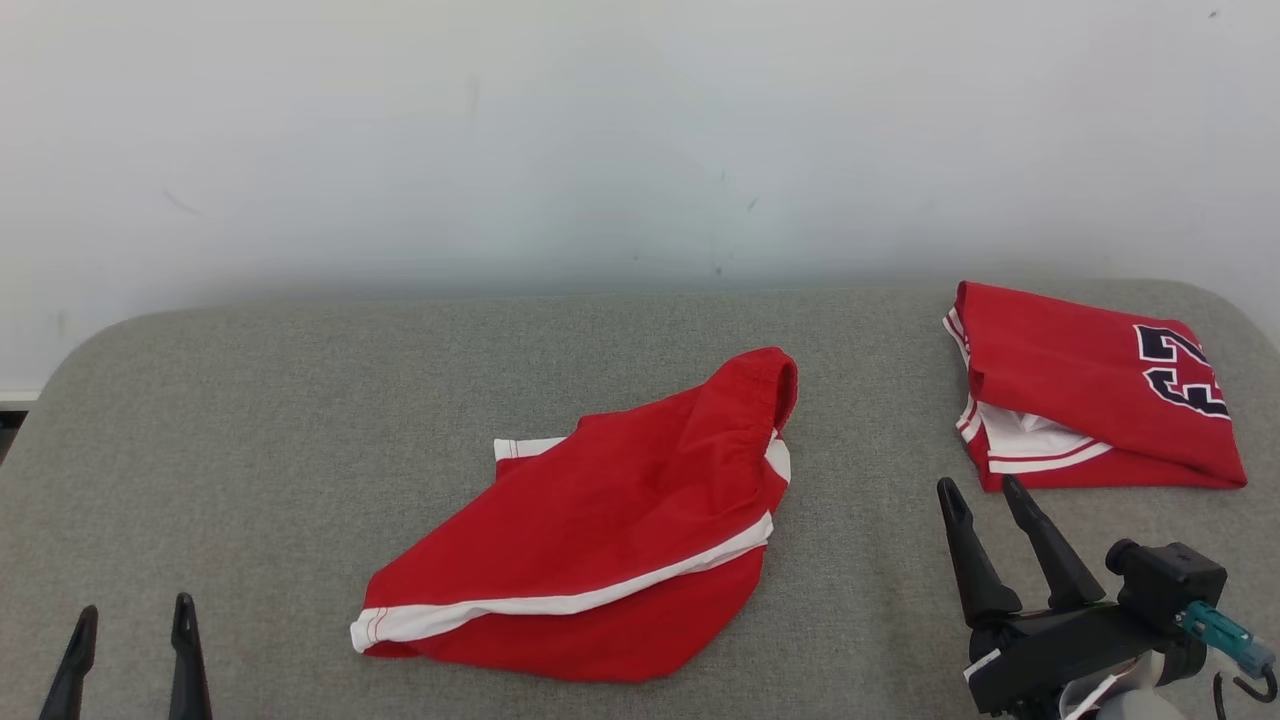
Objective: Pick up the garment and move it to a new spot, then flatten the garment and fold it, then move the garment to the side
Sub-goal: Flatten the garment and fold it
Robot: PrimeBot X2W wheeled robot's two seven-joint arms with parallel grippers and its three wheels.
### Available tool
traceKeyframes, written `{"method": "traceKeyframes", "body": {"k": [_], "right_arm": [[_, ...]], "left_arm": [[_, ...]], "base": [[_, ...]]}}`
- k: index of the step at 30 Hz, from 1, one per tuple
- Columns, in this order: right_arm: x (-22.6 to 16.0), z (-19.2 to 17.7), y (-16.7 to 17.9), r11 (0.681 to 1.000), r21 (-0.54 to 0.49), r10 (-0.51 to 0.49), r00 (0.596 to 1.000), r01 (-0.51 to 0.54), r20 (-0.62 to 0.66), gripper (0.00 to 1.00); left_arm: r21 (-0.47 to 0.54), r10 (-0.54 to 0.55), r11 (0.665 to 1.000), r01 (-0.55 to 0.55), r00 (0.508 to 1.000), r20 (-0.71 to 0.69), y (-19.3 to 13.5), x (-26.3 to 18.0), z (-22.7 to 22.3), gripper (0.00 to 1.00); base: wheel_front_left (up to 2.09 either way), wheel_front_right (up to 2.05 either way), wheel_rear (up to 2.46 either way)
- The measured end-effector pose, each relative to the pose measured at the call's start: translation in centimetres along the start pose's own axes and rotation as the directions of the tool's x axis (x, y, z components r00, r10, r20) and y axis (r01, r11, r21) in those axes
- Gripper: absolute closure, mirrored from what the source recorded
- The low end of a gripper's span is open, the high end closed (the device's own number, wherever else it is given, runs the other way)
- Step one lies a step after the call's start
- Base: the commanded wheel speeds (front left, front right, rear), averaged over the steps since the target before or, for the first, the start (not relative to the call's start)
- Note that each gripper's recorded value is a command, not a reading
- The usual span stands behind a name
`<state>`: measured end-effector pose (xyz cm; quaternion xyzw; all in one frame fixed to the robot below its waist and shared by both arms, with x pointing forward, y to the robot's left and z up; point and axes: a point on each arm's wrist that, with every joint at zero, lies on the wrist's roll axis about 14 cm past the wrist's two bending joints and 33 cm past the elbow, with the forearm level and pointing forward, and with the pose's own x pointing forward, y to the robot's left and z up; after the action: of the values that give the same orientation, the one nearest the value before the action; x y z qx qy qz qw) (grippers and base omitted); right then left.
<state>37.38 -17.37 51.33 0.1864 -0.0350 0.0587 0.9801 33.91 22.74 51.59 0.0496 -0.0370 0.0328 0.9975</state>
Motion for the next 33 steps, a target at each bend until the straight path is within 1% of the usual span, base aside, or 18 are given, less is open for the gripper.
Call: {"method": "traceKeyframes", "body": {"k": [16,33], "right_arm": [[0.11,-0.10,-0.04,1.000,-0.016,0.007,1.000,-0.007,-0.002,0.00],[0.13,-0.53,-0.14,0.997,-0.074,0.017,0.999,-0.020,-0.033,0.00]], "left_arm": [[-0.004,0.008,1.000,-0.008,1.000,0.001,0.15,0.03,0.12,0.00],[-0.008,-0.001,1.000,0.001,1.000,-0.010,-0.13,-0.13,-0.04,0.00]], "base": [[0.00,0.00,0.00],[0.00,0.00,0.00]]}}
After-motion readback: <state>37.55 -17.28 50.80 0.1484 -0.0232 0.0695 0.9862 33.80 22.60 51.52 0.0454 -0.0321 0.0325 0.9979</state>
